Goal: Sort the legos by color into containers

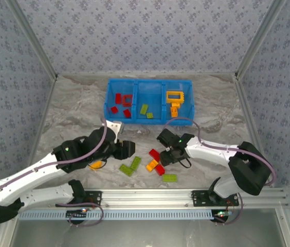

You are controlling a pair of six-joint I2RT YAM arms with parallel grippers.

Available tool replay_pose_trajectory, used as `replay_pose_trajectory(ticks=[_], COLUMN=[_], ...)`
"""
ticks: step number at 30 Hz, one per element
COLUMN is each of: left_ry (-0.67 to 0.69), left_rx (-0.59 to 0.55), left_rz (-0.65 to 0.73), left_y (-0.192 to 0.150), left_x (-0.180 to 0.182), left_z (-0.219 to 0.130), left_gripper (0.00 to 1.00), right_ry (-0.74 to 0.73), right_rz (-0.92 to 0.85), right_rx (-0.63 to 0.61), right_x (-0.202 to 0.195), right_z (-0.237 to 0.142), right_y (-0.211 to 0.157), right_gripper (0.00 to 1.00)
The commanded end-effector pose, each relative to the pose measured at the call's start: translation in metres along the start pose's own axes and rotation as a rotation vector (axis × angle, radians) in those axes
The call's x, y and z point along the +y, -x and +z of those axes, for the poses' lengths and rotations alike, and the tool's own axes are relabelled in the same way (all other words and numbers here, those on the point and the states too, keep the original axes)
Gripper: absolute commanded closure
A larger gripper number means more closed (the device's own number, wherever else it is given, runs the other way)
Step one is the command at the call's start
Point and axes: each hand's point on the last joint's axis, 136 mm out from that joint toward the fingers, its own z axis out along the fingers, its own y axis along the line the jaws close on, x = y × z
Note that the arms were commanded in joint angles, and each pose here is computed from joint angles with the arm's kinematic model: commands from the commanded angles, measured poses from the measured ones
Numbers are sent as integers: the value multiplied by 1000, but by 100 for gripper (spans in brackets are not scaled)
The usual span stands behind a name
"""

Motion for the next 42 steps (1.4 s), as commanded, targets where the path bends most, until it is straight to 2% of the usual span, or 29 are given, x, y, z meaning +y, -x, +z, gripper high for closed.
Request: replay_pose_trajectory(ticks=[1, 5, 12, 15, 19, 22, 27, 32, 35, 42], left_ry=[29, 34, 47, 48, 62, 72, 100, 106, 103, 102], left_rx=[-36, -59, -72, -91, -130, -172, -223, -247, -242, -227], left_rz=[-32, -16, -24, -25, -23, -21, -43, -57, -56, -33], left_y=[-2, -6, -20, -19, -12, -6, 1, 6, 6, 5], left_x=[2, -4, -4, -5, -5, -5, 1, 1, -1, -4], left_z=[-3, -4, 0, -3, -9, -15, -18, -20, -19, -17], left_gripper=[37, 37, 37, 37, 38, 38, 38, 38, 38, 37], right_ry=[31, 34, 24, 7, -20, -27, -22, -105, -162, -228], right_rz=[-13, -10, -3, 0, 2, -5, 15, 95, 162, 261], right_rx=[-27, -30, -55, -73, -157, -227, -310, -323, -292, -235], right_x=[8, 10, 10, 6, 4, 7, 18, 6, -7, -28], right_z=[5, 12, 13, 3, -32, -61, -77, -59, -41, 4], right_y=[16, 22, 30, 31, 45, 74, 158, 229, 258, 286], right_gripper=[40, 43, 60, 68, 71, 71, 72, 72, 71, 68])
